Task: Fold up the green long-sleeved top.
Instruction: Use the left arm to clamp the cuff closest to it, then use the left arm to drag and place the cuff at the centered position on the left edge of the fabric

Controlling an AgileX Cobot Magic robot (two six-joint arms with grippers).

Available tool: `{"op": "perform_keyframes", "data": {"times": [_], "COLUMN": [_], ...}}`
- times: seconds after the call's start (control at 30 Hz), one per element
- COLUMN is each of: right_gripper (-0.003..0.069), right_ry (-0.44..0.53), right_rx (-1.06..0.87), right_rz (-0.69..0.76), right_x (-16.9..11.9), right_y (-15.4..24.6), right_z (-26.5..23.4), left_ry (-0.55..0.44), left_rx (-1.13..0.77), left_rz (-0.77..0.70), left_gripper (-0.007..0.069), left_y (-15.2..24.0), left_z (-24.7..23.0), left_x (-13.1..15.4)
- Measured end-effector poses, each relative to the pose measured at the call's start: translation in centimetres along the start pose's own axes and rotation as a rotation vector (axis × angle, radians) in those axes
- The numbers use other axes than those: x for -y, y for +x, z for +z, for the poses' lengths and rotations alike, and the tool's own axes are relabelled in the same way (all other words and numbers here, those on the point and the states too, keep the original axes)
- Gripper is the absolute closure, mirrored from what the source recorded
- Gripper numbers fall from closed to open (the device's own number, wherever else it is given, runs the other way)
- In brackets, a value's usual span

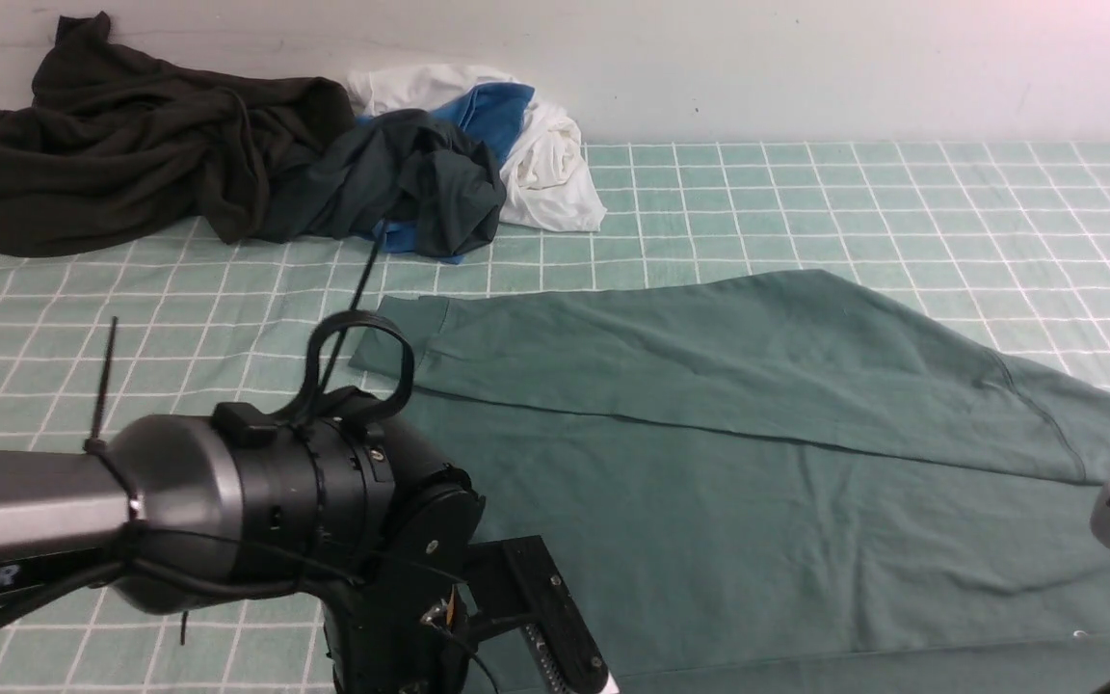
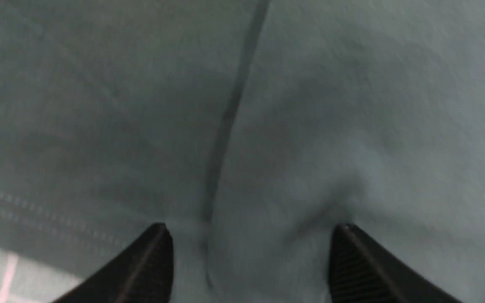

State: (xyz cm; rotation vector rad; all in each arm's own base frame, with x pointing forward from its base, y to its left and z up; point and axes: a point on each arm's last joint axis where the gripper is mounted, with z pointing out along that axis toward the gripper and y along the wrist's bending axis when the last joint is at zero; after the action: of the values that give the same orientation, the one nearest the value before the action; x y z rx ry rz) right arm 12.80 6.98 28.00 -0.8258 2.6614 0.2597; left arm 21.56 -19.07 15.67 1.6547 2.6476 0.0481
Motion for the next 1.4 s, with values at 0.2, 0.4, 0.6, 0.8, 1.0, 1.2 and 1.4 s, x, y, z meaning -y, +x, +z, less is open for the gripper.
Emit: {"op": "perform_keyframes", "data": {"times": [0.2,0.4,0.6,0.8,1.0,1.2,1.4], "right_gripper": [0.0673,0.0673,0.0673,0.0673,0.0673,0.0646,0.0588], "right_ry": [0.004,0.014,0.156,0.26,0.286,0.296,0.347], "right_rx": [0.005,0.013,0.065,0.031,0.04,0.049,0.07], "right_rz": [-0.001,-0.006,0.079,0.324,0.393,0.407,0.433], "right_x": [0.0,0.1,2.2,4.9,5.7,5.9,6.4], "right_y": [0.0,-0.1,0.3,1.1,1.3,1.3,1.2], "right_z": [0.0,0.0,1.6,3.1,3.1,3.0,2.8], "left_ry": [0.047,0.064,-0.034,-0.121,-0.166,-0.161,-0.155], "left_rx": [-0.017,-0.026,0.003,0.115,0.188,0.159,0.128], "left_rz": [-0.085,-0.102,-0.053,-0.085,-0.122,-0.121,-0.12], "left_gripper": [0.0389,0.0609,0.0626,0.0626,0.0624,0.0571,0.0464], "left_y": [-0.2,-0.6,-2.6,-4.4,-5.3,-6.1,-7.0], "left_z": [0.3,0.0,-2.8,-6.7,-8.7,-7.5,-5.7], "left_x": [0.3,0.3,-1.7,-5.0,-7.6,-9.4,-10.0]}}
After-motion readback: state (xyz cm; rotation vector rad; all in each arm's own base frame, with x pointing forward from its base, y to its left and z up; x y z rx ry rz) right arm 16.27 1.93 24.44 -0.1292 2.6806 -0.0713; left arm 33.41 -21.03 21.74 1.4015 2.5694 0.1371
